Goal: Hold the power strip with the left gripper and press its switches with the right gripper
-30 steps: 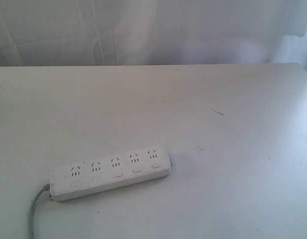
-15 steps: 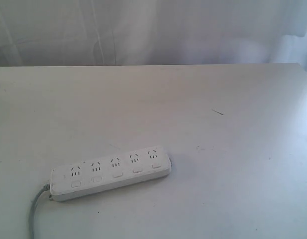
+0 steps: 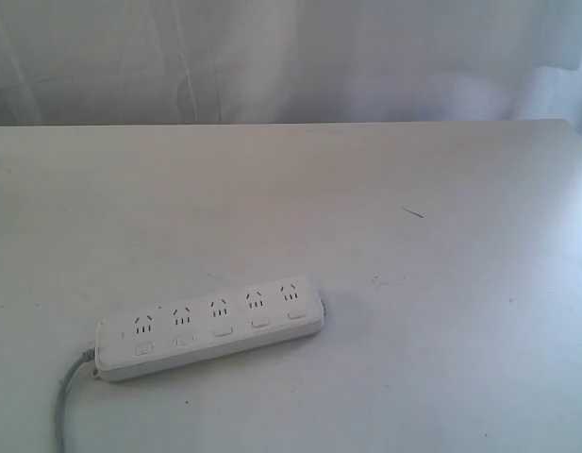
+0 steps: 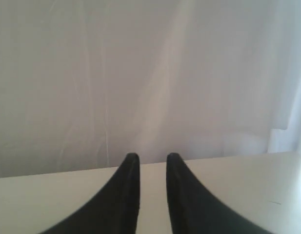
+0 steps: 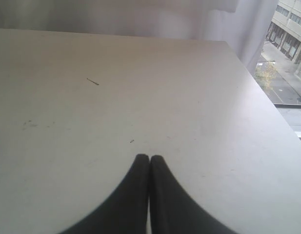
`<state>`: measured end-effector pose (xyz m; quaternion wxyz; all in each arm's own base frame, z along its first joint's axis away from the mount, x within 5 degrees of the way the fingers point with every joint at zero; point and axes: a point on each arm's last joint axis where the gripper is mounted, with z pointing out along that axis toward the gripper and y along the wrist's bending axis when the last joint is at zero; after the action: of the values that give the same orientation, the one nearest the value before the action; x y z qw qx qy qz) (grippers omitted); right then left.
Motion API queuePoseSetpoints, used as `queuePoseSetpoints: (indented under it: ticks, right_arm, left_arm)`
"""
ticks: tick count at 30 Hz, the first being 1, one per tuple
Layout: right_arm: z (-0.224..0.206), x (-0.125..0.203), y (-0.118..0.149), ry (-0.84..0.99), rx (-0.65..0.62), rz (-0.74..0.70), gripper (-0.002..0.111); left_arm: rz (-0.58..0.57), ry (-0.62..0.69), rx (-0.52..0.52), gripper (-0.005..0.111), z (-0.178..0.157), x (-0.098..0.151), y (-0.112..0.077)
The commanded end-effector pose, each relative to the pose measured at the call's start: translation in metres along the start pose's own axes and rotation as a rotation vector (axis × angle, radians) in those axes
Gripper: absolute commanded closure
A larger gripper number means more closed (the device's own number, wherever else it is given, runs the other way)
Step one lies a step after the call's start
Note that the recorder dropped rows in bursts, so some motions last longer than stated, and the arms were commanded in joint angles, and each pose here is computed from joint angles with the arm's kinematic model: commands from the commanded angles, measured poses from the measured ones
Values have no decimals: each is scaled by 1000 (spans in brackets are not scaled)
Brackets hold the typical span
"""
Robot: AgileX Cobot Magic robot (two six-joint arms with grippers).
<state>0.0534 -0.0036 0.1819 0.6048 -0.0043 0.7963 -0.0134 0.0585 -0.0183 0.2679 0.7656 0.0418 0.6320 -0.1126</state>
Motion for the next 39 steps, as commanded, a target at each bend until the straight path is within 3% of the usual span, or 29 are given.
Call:
queuePoseSetpoints:
  ticks: [1,10,21,31,35,39]
  right_arm:
    - [0,0,0,-8,6,1,108]
    - [0,0,0,-8,6,1,108]
    - [0,0,0,-8,6,1,108]
    - [0,0,0,-8,6,1,108]
    - [0,0,0,-8,6,1,108]
    - [0,0,0,-8,6,1,108]
  left_arm:
    - [16,75,4,80,17,-18,0]
    - [-1,202,15,80,60,-43,4]
    - [15,212,23,80,86,-62,8]
    - [26,254,3,80,101,-56,14]
    - [7,216,53,80,113,-54,13]
    - [60,171,84,80,120,-54,9]
